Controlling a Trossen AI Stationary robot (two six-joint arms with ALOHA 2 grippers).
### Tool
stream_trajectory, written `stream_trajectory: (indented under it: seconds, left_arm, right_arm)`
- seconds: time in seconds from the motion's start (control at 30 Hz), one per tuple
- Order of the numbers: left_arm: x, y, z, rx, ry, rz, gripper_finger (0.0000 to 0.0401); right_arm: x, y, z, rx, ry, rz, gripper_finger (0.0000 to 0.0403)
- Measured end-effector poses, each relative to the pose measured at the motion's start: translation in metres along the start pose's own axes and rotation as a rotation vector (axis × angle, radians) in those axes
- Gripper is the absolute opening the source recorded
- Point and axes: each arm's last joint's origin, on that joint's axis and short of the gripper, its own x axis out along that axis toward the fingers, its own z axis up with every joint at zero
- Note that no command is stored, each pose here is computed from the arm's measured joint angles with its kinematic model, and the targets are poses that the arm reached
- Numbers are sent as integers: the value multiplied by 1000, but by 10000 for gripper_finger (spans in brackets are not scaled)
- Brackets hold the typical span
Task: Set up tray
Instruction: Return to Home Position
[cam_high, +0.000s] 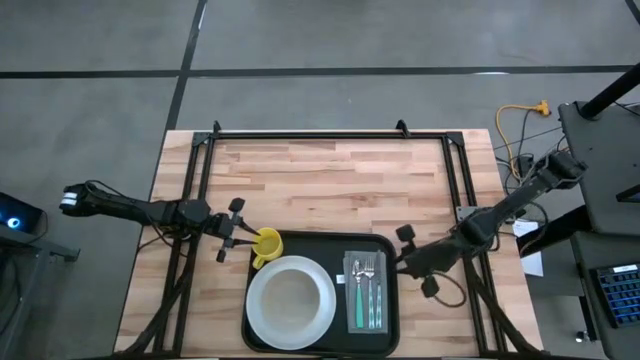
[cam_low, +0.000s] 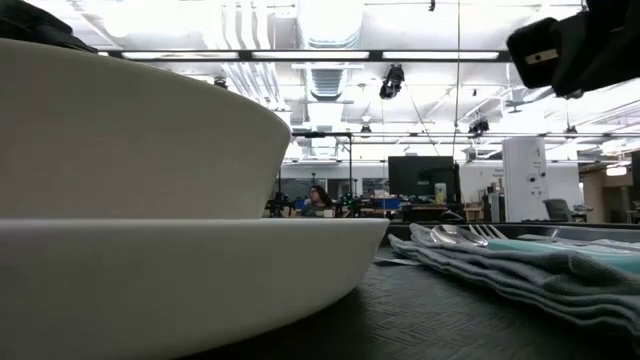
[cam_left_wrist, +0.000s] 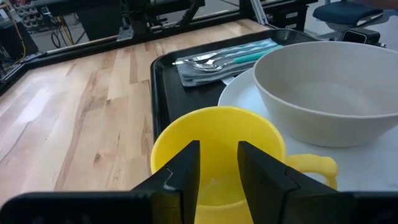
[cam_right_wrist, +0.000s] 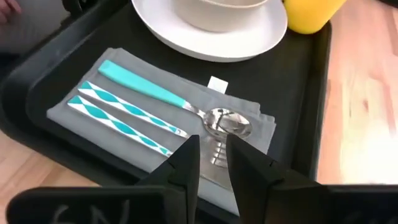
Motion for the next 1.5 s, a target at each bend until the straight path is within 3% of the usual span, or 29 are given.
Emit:
stream_trajectory:
  seconds: [0.3, 0.6, 0.97, 1.3, 1.5]
  left_arm:
    - [0, 0, 0, 0, 1, 0, 94]
    - [0, 0, 0, 0, 3, 0, 94]
    - [0, 0, 0, 0, 3, 0, 94]
    - [0, 0, 0, 0, 3, 0, 94]
    - [0, 0, 0, 0, 3, -1, 94]
  right_arm:
    - [-27, -7, -17, 55, -165, 34, 85]
    - [-53, -3, -17, -152, -473, 360, 77]
    - [-78, -10, -35, -131, -639, 355, 72]
    - [-86, -13, -49, -90, -884, 343, 86]
    - [-85, -13, -60, -71, -935, 345, 82]
